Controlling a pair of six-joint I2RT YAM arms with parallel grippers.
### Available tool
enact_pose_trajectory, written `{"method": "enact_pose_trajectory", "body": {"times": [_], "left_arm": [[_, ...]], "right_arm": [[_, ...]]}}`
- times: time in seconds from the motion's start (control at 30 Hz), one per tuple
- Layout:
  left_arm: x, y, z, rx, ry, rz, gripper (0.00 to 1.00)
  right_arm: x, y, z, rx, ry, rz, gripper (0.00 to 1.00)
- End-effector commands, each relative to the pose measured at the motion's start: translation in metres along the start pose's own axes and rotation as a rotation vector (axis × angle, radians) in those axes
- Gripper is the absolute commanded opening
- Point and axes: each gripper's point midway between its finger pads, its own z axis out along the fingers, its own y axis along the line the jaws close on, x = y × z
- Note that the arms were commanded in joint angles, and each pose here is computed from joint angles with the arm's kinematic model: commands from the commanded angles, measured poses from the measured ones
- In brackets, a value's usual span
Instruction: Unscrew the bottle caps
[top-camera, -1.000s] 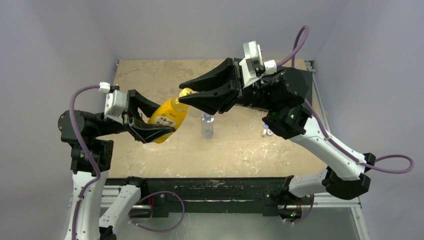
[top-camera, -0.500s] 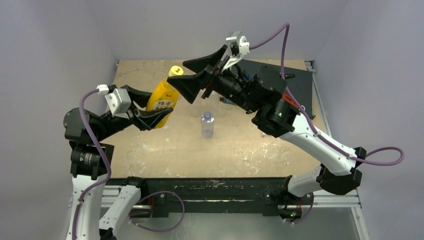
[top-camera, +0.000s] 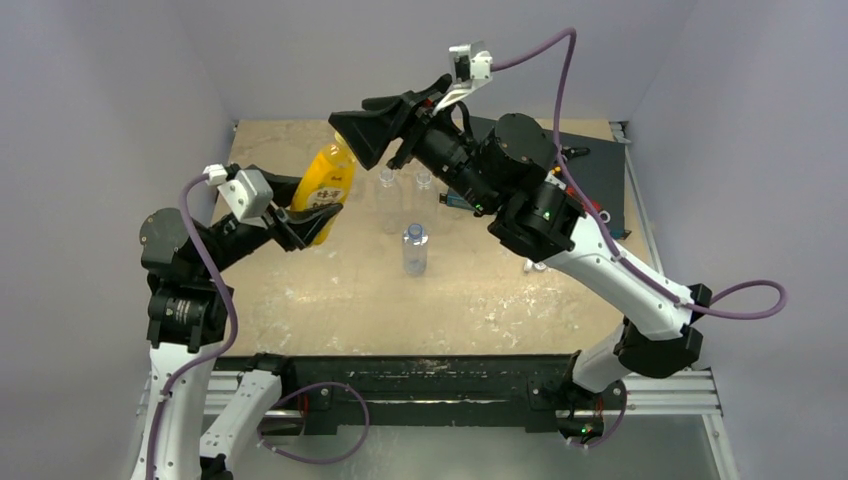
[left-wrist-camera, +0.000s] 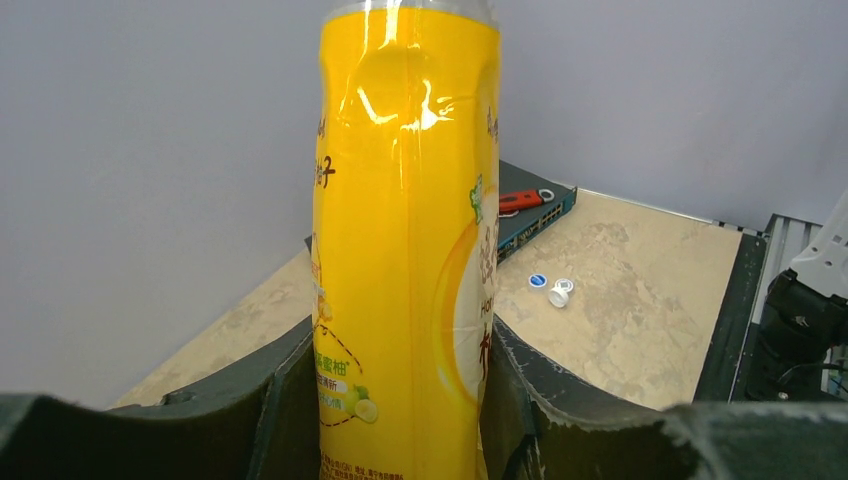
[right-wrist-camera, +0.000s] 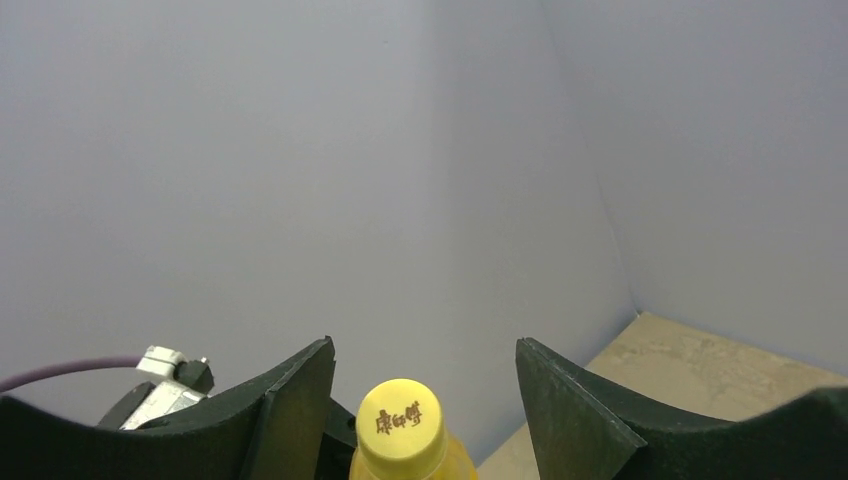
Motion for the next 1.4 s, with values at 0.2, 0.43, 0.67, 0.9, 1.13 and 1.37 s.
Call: {"method": "enact_pose_trajectory", "body": {"times": [0.2, 0.43, 0.67, 0.9, 1.13, 1.37], "left_arm": [[-0.007, 0.005, 0.001, -0.019, -0.016, 0.018, 0.0], [-0.003, 0.006, 0.002, -0.022, -0.015, 0.011, 0.0], [-0.001, 0.008, 0.003, -0.026, -0.016, 0.006, 0.0], [0.0, 0.008, 0.003, -0.028, -0.015, 0.0, 0.0], [0.003, 0.004, 0.002, -0.016, -0.008, -0.006, 0.0], [-0.003, -0.014, 0.001, 0.075, -0.019, -0.048, 0.0]], "right_arm": [[-0.003, -0.001, 0.002, 0.032, -0.005, 0.018, 0.63], [0.007, -0.001, 0.003, 0.02, 0.012, 0.044, 0.42], [0.016, 0.0, 0.007, 0.018, 0.039, 0.052, 0.48], [0.017, -0.003, 0.004, 0.024, 0.026, 0.068, 0.36], [0.006, 0.0, 0.0, 0.013, -0.005, 0.057, 0.18], [-0.01, 0.036, -0.014, -0.181, -0.009, 0.017, 0.0]]}}
